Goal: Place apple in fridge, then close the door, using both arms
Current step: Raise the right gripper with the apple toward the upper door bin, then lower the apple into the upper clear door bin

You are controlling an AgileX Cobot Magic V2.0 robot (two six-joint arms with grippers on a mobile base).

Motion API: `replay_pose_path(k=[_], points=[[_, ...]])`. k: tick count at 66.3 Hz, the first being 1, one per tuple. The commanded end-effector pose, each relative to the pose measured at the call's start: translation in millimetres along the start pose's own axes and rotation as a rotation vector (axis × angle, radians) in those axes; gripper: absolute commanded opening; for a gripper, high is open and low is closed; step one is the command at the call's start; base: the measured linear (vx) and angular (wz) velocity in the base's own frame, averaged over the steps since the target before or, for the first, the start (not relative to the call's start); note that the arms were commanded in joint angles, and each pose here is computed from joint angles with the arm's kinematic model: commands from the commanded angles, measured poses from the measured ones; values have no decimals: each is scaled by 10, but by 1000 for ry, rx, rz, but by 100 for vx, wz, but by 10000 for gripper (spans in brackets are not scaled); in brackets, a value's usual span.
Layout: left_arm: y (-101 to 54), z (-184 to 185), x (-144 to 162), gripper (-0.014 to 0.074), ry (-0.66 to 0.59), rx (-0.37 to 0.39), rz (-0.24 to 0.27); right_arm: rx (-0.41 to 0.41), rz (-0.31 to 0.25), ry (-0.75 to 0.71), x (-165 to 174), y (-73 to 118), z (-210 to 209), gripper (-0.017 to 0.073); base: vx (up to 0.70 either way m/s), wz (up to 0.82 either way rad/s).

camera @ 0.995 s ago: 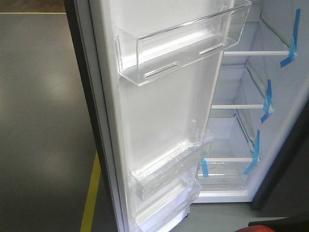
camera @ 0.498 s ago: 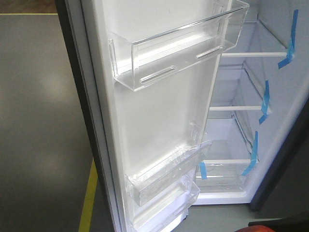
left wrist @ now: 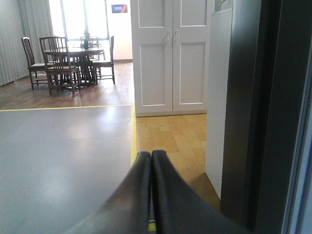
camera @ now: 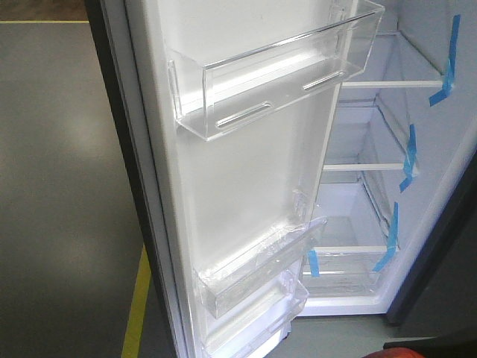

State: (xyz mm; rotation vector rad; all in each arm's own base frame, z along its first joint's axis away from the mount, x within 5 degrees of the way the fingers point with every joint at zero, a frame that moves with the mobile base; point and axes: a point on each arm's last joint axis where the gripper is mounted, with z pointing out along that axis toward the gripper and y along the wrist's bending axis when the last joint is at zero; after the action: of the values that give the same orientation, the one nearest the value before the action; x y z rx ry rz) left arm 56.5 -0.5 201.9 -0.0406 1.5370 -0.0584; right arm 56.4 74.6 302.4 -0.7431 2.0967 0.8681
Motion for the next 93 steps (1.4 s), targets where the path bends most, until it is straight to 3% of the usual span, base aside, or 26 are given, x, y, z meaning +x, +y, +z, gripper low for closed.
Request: replay_pose_path(k=[1, 30, 45, 53, 63, 93], points=[[-10, -23, -134, -6, -106, 8, -5, -13, 10, -76, -116, 39, -41, 112, 0, 0], [-10, -23, -134, -6, -106, 8, -5, -10, 2, -90, -130, 37, -42, 112, 0, 0], [-10, -23, -134, -6, -106, 8, -5, 237, 4, -141, -323, -235, -38, 113, 0, 0], [-10, -23, -134, -6, -106, 8, -5, 347, 7, -110, -568, -395, -24, 116, 0, 0], [-10, -23, -134, -6, -106, 8, -5, 415, -6, -86, -926, -522, -12, 118, 0, 0], [-10, -23, -134, -6, -106, 8, -5, 416, -115, -267, -2342, -597, -93, 130, 0, 0]])
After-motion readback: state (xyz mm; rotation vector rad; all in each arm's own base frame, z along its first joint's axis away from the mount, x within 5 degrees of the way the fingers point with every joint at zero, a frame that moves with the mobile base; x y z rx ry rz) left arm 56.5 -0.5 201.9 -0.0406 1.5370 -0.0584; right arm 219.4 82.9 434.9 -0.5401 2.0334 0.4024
